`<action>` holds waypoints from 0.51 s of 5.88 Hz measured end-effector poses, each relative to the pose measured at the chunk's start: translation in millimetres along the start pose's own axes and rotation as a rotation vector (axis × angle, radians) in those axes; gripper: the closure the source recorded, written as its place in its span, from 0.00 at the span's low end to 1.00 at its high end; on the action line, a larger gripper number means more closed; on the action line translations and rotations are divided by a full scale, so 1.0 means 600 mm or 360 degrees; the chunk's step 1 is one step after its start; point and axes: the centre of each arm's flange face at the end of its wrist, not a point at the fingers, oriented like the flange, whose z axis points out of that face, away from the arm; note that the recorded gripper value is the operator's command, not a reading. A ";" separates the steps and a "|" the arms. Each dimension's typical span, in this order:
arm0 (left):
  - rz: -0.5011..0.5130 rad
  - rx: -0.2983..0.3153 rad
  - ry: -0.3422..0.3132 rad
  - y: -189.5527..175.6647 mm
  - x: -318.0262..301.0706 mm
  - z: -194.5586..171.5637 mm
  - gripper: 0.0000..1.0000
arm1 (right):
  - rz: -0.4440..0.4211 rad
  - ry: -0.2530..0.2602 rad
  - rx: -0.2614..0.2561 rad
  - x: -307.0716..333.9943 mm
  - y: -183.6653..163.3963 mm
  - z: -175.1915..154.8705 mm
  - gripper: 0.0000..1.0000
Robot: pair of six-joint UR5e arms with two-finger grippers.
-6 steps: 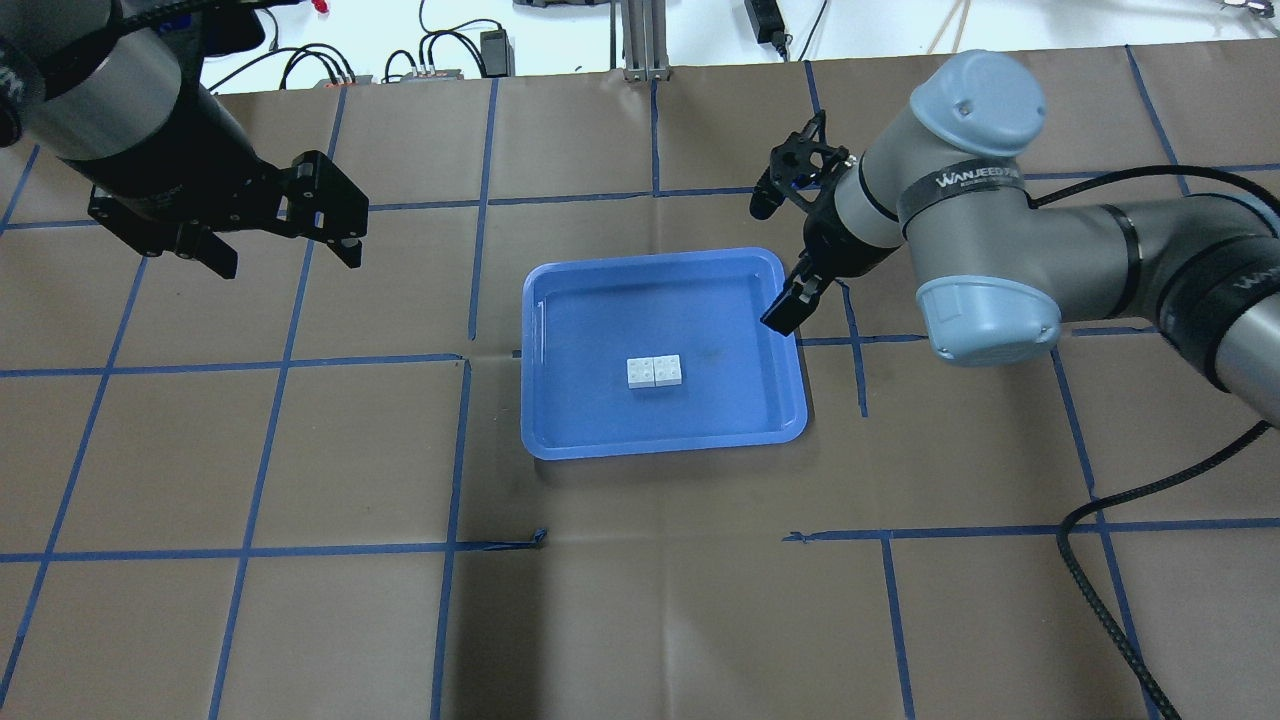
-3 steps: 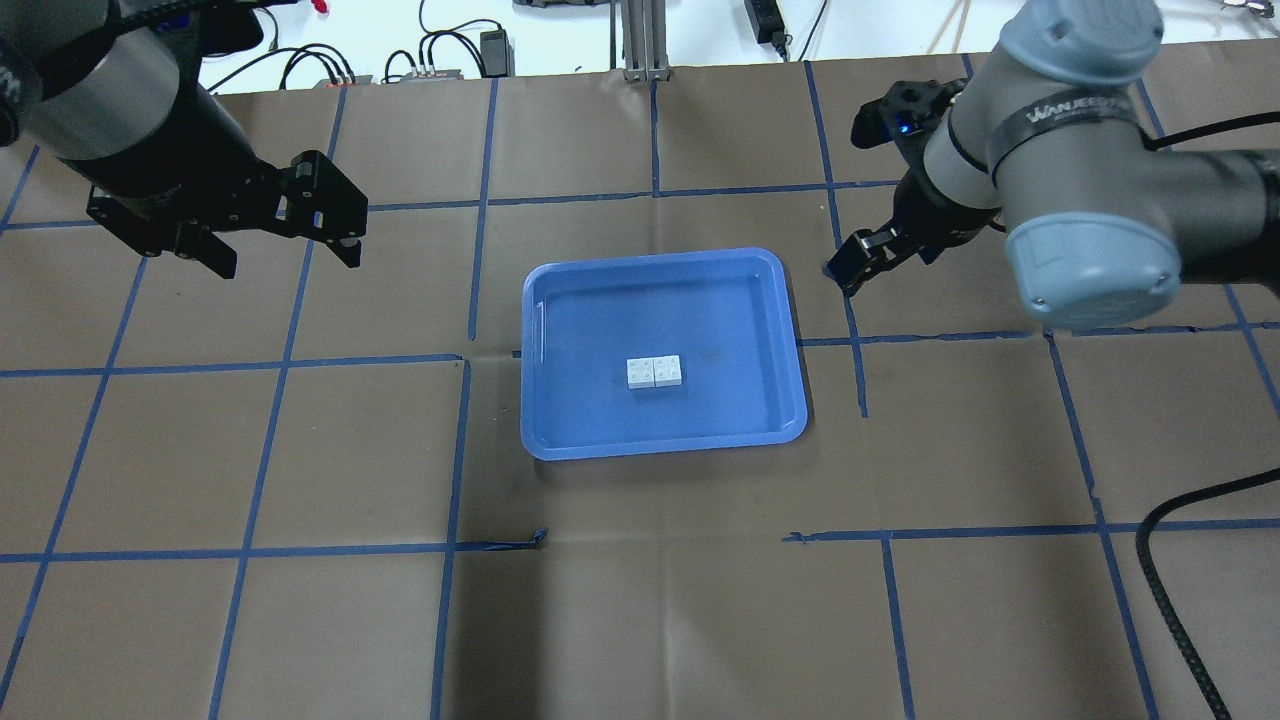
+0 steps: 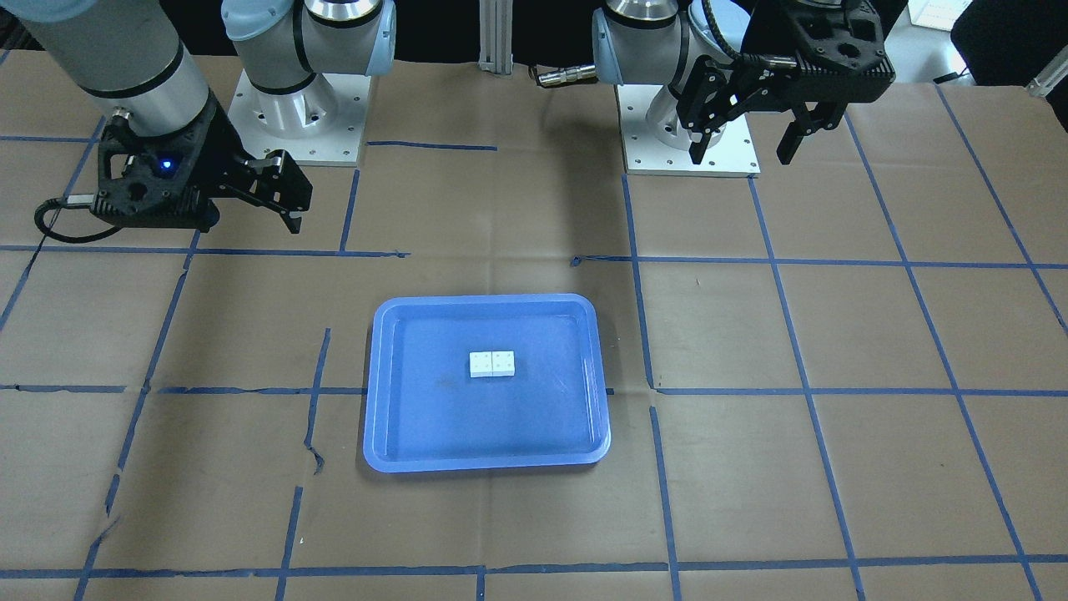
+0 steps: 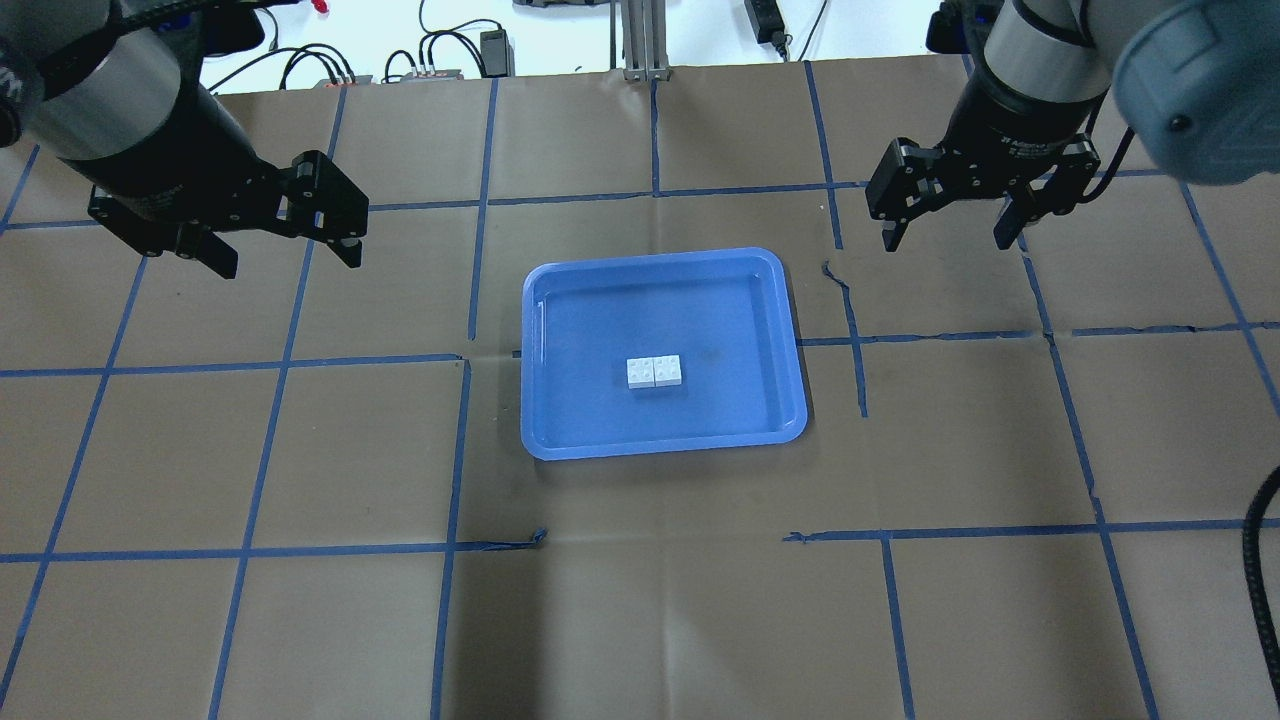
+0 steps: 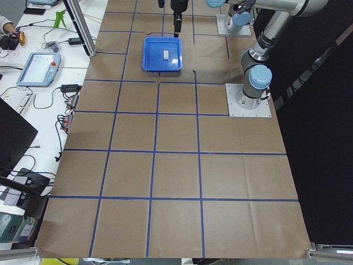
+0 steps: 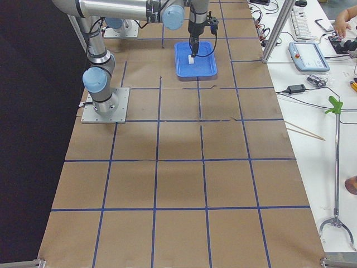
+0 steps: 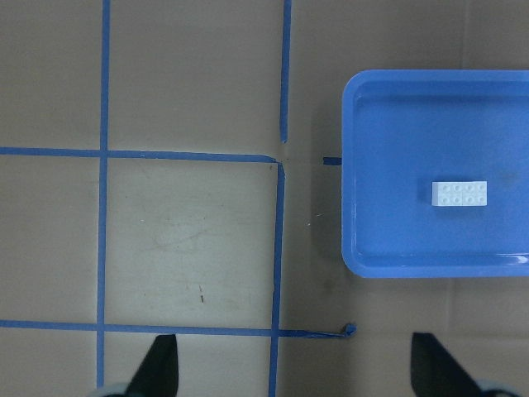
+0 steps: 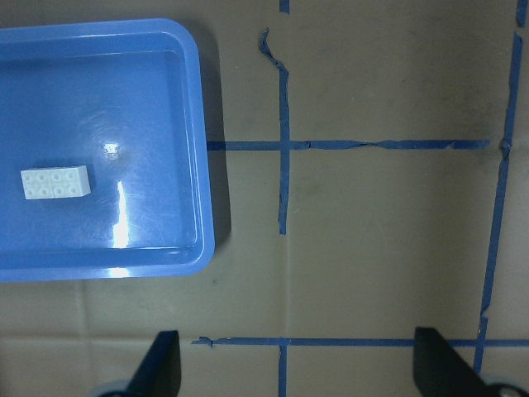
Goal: Assemble white blocks and place on blue tray
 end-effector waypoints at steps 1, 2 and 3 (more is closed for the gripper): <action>0.0000 -0.0001 0.0000 0.000 0.000 0.000 0.01 | 0.0011 0.0009 -0.0008 -0.022 0.006 -0.009 0.00; 0.0000 0.0000 -0.0001 0.000 0.000 0.000 0.01 | 0.0010 0.0015 -0.0010 -0.027 0.005 -0.011 0.00; -0.0001 0.0002 -0.0002 0.000 0.000 -0.001 0.01 | 0.0008 0.0024 -0.0009 -0.025 0.004 -0.012 0.00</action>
